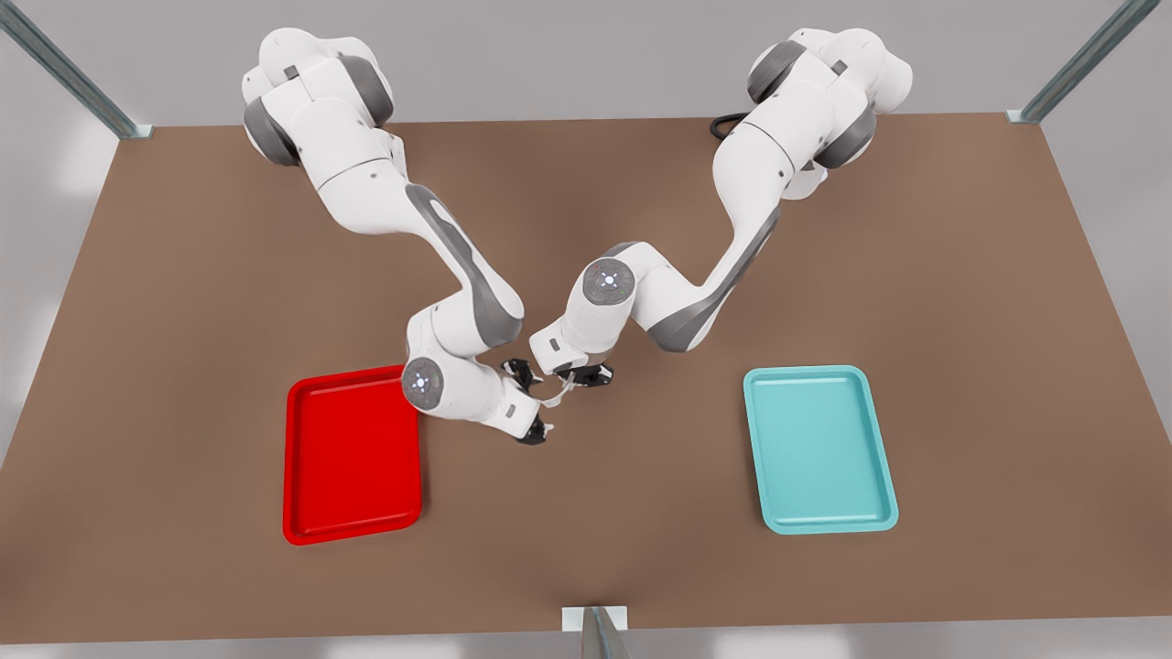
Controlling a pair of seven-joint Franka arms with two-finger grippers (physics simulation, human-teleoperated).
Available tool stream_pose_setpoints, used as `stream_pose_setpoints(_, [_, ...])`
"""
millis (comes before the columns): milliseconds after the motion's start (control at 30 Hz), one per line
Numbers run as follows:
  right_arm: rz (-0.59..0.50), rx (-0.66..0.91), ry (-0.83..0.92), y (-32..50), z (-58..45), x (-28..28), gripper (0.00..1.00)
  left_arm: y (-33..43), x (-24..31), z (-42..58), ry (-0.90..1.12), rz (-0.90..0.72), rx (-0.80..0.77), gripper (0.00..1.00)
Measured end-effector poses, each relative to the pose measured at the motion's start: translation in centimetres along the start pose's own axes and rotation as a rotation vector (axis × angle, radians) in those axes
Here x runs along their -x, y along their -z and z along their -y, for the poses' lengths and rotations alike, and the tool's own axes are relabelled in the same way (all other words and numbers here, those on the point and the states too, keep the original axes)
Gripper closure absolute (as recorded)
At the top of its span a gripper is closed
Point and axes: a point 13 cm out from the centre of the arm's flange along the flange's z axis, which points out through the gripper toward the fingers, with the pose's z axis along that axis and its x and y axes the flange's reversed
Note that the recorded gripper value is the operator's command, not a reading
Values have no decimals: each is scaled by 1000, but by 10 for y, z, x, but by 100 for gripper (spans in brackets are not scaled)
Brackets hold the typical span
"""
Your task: Take the drainage pipe clamp from the left arm, pass it to the right arm, and place it in the plate on the right side
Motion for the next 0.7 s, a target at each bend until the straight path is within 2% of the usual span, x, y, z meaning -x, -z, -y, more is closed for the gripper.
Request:
stream_pose_setpoints(67, [-1,1,9,-5,-1,2,1,0,0,0,0,1,0,79])
stream_pose_setpoints(200, [-2,-3,21,-6,0,2,43,1,1,0,0,2,-1,79])
stream_pose_setpoints(333, [-3,-7,28,-5,1,0,75,3,2,1,0,6,-2,79])
stream_pose_setpoints(367, [-4,-8,29,-5,2,-1,79,3,2,1,1,6,-2,71])
stream_pose_setpoints(400, [-5,-10,29,-3,3,-4,79,4,2,2,2,6,-6,22])
stream_pose_setpoints(433, [-8,-12,28,-2,4,-7,79,5,2,5,1,4,-21,0])
stream_pose_setpoints(700, [-15,-18,40,1,6,-9,79,11,1,16,-37,8,-42,0])
